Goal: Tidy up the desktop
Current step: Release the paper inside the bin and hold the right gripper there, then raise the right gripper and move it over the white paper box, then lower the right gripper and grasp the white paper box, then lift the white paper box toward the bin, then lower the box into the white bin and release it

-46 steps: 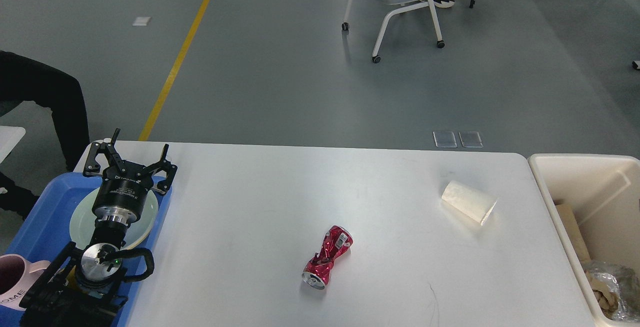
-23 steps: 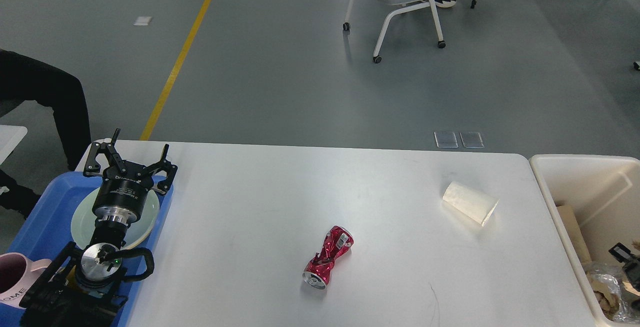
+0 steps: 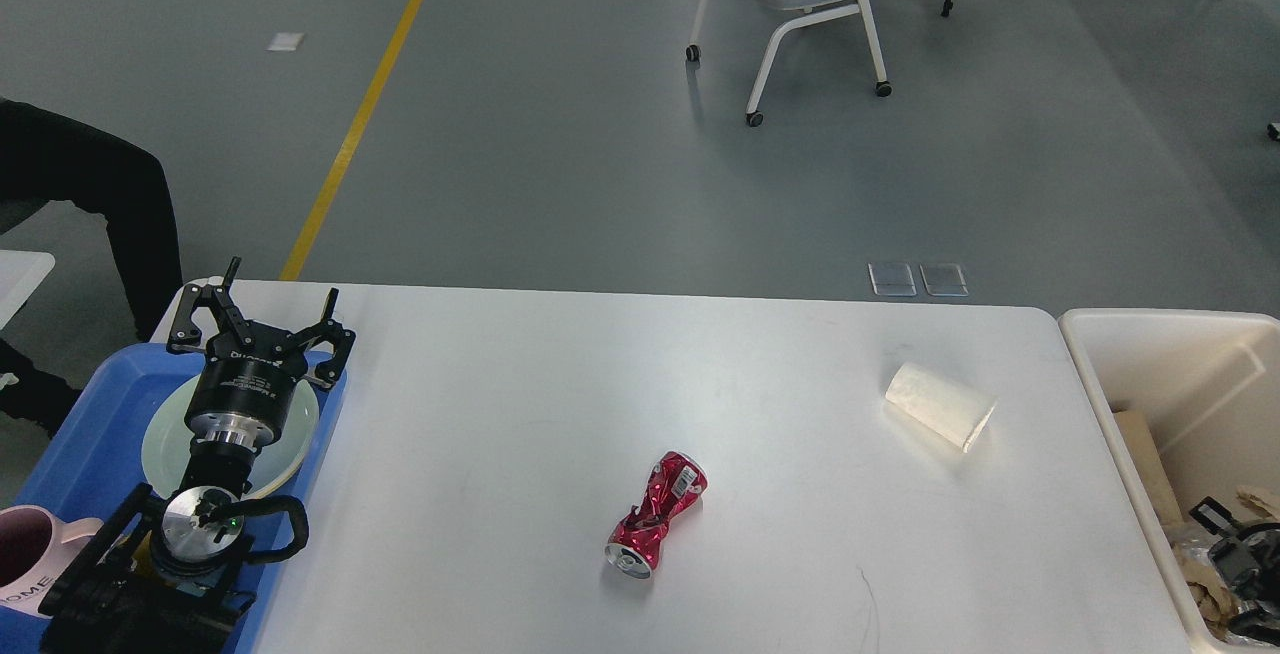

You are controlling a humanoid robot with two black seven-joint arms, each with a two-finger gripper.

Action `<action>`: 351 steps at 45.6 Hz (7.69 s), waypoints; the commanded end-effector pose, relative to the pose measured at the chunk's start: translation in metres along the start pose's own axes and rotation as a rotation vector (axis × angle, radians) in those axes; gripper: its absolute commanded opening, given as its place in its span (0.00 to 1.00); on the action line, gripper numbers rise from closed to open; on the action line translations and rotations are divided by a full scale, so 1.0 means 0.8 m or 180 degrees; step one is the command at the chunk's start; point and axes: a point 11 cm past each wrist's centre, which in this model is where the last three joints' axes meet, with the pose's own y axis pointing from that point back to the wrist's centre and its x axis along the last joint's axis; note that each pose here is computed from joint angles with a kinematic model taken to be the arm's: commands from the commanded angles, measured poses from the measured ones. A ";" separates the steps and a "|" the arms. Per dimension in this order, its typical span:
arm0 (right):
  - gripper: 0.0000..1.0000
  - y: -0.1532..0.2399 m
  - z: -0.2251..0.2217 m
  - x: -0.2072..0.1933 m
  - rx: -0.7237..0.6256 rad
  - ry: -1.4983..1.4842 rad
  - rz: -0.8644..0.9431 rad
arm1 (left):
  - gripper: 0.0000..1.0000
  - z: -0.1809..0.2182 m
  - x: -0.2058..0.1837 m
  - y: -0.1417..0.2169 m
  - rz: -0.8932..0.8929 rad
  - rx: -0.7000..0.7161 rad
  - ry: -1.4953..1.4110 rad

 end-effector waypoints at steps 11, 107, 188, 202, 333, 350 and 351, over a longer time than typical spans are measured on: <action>1.00 0.000 -0.001 -0.006 0.0008 -0.0015 0.0272 | 0.96 0.001 0.000 0.000 0.0002 -0.0004 0.0000; 1.00 0.495 -0.284 0.160 0.1320 0.2683 -0.1975 | 0.96 0.000 -0.001 -0.001 -0.0004 -0.0001 -0.0001; 1.00 0.139 -0.288 -0.002 0.1169 0.0553 -0.1592 | 0.96 -0.001 0.000 0.000 0.0000 0.0002 0.0004; 1.00 0.123 -0.290 -0.025 0.1297 0.0086 -0.1525 | 0.96 -0.001 -0.001 -0.001 -0.0004 0.0000 0.0004; 0.00 0.291 -0.170 0.209 0.0705 0.0731 -0.1178 | 0.96 0.000 -0.001 -0.001 -0.0003 -0.0004 0.0005; 0.00 0.087 -0.038 0.164 0.0140 -0.0068 -0.0661 | 0.96 0.000 0.000 0.000 0.0001 0.0000 -0.0001; 0.00 0.079 -0.034 0.160 0.0133 -0.0106 -0.0644 | 0.96 -0.001 0.000 0.000 0.0001 0.0002 0.0004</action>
